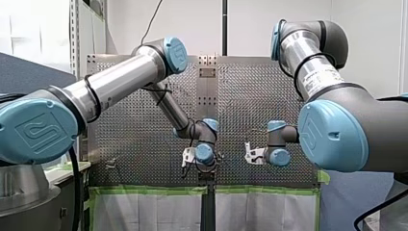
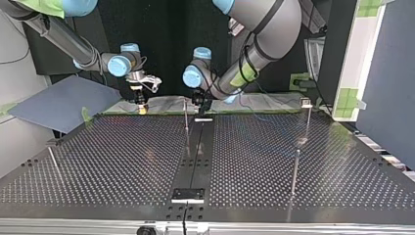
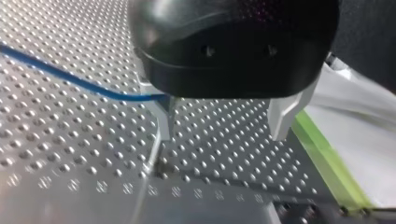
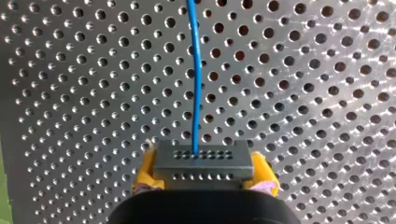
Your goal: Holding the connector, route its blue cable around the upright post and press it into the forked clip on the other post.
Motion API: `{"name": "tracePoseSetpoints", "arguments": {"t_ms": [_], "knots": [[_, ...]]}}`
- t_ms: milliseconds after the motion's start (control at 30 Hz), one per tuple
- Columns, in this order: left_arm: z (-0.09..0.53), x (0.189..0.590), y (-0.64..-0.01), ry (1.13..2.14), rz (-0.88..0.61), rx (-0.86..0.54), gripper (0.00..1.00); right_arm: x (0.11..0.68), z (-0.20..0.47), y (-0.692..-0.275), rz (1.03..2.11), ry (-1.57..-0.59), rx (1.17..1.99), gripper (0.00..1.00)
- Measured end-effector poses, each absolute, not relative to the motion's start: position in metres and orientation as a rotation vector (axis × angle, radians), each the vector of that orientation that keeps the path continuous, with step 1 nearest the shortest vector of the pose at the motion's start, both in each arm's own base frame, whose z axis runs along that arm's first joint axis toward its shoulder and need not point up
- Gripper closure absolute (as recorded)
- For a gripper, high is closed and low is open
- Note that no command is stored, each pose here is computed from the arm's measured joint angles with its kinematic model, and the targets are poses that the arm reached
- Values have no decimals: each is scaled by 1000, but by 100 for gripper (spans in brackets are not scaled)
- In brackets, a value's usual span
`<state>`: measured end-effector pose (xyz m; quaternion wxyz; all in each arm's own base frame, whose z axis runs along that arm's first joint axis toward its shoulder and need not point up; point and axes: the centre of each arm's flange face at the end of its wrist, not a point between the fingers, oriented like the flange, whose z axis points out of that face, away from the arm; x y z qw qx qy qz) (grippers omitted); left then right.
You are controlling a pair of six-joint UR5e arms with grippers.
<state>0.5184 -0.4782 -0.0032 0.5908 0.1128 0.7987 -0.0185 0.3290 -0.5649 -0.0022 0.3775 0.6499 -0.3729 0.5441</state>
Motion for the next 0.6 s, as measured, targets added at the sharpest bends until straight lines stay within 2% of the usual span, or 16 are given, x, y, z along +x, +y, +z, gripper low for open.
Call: {"name": "tracePoseSetpoints", "arguments": {"t_ms": [600], "knots": [[24,485,-483,1859,-78,311,0,329,-6,-563,1383,-965,1677,100]]}}
